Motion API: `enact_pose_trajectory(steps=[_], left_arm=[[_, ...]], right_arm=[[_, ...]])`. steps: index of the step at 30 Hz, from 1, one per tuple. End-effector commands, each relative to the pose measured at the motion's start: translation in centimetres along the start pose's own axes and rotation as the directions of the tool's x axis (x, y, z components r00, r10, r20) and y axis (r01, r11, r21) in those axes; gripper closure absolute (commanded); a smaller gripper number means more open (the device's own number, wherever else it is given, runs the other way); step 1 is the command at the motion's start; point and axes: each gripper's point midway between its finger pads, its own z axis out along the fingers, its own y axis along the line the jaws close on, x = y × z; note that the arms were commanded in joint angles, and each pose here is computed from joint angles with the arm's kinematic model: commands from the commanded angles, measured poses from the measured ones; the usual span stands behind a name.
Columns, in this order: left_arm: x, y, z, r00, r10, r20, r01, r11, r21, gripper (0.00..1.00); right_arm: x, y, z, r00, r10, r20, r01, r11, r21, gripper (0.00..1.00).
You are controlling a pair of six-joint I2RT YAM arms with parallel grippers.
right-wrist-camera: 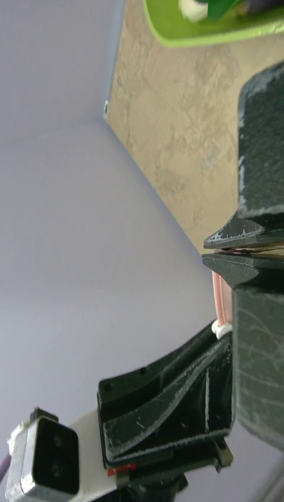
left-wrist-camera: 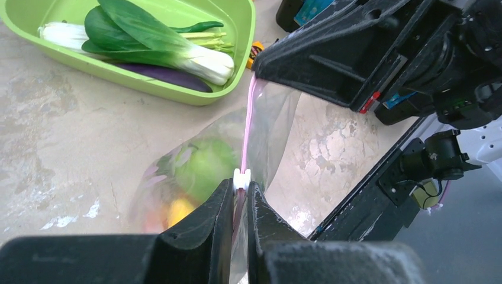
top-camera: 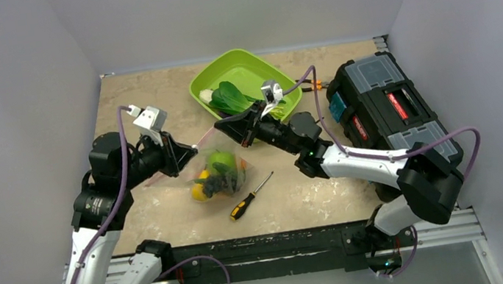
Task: Place the food in the zip-top bag and seal the zipper
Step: Zip the zipper food storage bag at the center of the board.
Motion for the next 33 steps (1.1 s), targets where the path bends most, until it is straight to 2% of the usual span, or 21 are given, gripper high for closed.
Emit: enact_pose_trajectory(steps=[1,8,13,17,25,33], left_arm=[[-0.6,0.0,-1.9,0.999,0.034,0.003,-0.034,0.998,-0.053,1.00],[0.1,0.8,-3.3,0.999,0.029,-0.027,-0.032,0.990,-0.135,1.00],[1.4,2.1,-5.1,0.997,0.002,-0.072,-0.020,0.969,-0.246,1.00],[2.4,3.4,-7.3,0.995,-0.024,-0.100,-0.014,0.931,-0.364,1.00],[3.5,5.1,-10.8,0.995,-0.040,-0.088,-0.012,0.853,-0.522,1.00],[4.3,6.2,-12.2,0.994,-0.063,-0.086,-0.001,0.801,-0.599,1.00]], right_arm=[[-3.9,-6.1,-2.0,0.980,-0.168,0.105,0.128,0.942,0.311,1.00],[-4.6,-6.7,-2.5,0.974,-0.197,0.116,0.145,0.925,0.351,1.00],[-5.0,-6.9,-2.2,0.971,-0.206,0.121,0.151,0.921,0.360,1.00],[-5.2,-7.1,-1.9,0.969,-0.215,0.121,0.158,0.917,0.366,1.00],[-4.9,-7.2,-1.1,0.971,-0.207,0.119,0.154,0.924,0.350,1.00],[-4.9,-6.7,0.0,0.969,-0.220,0.114,0.175,0.933,0.315,1.00]])
